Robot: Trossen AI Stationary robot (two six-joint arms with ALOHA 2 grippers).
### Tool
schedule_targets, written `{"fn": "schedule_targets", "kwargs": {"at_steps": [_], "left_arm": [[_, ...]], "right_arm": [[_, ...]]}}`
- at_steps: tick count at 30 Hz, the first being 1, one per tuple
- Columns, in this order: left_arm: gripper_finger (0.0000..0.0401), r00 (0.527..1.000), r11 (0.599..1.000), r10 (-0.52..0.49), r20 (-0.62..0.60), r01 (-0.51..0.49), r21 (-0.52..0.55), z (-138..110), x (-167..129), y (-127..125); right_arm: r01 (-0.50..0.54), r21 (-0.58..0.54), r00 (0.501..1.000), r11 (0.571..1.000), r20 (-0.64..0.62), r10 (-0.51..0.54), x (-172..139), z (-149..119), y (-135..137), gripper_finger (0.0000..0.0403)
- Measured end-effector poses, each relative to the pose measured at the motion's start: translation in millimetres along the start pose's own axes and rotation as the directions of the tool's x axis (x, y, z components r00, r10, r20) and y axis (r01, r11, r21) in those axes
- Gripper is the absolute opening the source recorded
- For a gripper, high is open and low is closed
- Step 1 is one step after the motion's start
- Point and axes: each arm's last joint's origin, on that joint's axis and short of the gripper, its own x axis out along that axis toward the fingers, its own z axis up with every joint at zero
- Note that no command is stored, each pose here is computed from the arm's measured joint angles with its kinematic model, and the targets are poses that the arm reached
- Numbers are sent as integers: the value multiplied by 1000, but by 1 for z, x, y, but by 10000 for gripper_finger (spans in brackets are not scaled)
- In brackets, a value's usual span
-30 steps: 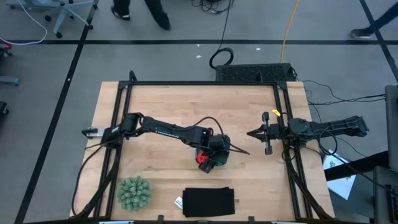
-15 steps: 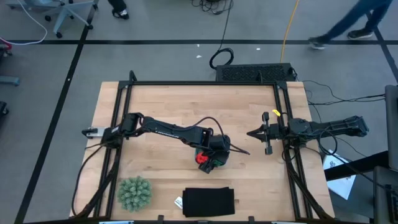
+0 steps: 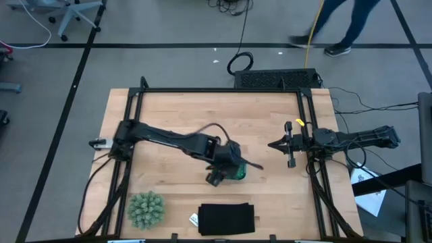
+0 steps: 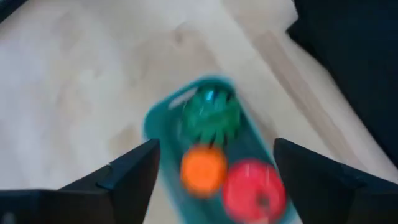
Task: Pick and placing Produce into tupperware
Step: Return to Home Position
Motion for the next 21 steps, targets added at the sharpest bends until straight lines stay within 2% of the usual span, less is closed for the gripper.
{"fn": "schedule_targets", "kwargs": {"at_steps": [5,8,13,15,17,21], "left_arm": [[229,993,996,87,-79,-87,4,-5,-50,-8],[157,988,993,122,-99,-122,7,-9,-77,-12],[28,979,980,189,-72,-193,-51,-18,-128,-15],[11,980,977,192,-55,-196,-83,-24,-149,-16],[16,979,975,199,-43,-202,-96,-31,-169,-18],[12,958,946,286,-9,-284,-154,-42,-203,-17]], "right_arm": [[0,-4,1000,1000,0,0,0,0,0,0],[0,-8,1000,1000,1,0,0,0,0,0],[1,-7,1000,1000,9,-1,0,1,0,0],[1,-7,1000,1000,10,-1,0,1,0,0],[1,-11,1000,1000,13,-1,0,1,0,0],[5,-16,999,1000,49,-4,0,5,0,0]]}}
